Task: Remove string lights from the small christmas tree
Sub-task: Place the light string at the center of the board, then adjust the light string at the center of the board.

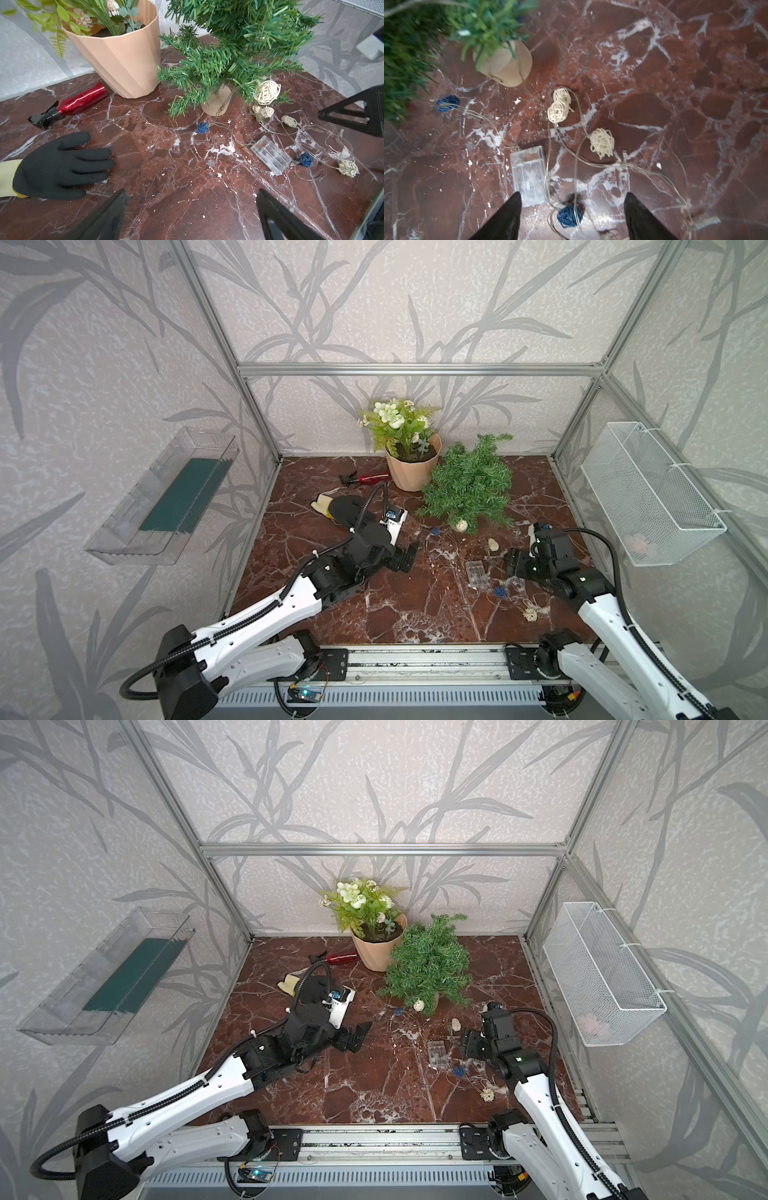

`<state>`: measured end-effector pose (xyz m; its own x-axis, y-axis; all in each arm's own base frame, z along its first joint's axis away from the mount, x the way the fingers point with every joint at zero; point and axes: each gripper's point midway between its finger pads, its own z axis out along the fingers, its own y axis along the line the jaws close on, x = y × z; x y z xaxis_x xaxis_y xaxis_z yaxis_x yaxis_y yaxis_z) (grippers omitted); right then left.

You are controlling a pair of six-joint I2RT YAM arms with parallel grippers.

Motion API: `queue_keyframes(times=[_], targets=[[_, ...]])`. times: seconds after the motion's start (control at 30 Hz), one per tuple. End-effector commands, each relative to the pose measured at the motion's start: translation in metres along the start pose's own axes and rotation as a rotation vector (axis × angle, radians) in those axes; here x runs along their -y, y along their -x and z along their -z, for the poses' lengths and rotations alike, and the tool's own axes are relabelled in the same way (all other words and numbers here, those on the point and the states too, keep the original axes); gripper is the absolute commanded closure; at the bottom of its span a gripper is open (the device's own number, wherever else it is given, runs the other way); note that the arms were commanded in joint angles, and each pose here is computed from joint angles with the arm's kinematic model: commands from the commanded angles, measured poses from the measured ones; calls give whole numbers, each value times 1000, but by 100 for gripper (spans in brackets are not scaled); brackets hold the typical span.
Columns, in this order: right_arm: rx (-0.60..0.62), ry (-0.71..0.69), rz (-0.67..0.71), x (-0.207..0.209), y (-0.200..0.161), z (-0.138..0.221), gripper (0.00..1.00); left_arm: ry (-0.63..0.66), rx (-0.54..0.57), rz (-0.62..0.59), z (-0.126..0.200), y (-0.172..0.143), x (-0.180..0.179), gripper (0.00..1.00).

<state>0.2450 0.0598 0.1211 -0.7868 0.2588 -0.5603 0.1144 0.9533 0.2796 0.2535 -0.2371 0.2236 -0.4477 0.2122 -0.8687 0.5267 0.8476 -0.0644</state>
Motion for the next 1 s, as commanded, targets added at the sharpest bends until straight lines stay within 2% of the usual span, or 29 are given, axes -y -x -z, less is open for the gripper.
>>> queue_keyframes(times=[0.0,0.1,0.37,0.57,0.63,0.8,0.83,0.97], targets=[[62,109,63,-32,34,-14,24,17,-4,8,4,0,-3,2],[77,127,104,-40,46,-34,26,24,-10,5,4,0,-4,2],[183,196,58,-46,60,-71,38,32,-12,10,1,0,-5,2],[228,147,-25,-22,61,-88,55,31,-36,4,-7,-4,-2,2],[245,147,-48,-16,61,-90,64,30,-39,4,-9,-5,-2,3],[297,147,-87,-3,66,-89,96,25,-49,4,-14,-5,1,2],[306,148,-90,-2,68,-88,100,26,-52,3,-15,-6,0,3],[343,151,-98,1,76,-75,100,30,-54,4,-15,-7,0,2]])
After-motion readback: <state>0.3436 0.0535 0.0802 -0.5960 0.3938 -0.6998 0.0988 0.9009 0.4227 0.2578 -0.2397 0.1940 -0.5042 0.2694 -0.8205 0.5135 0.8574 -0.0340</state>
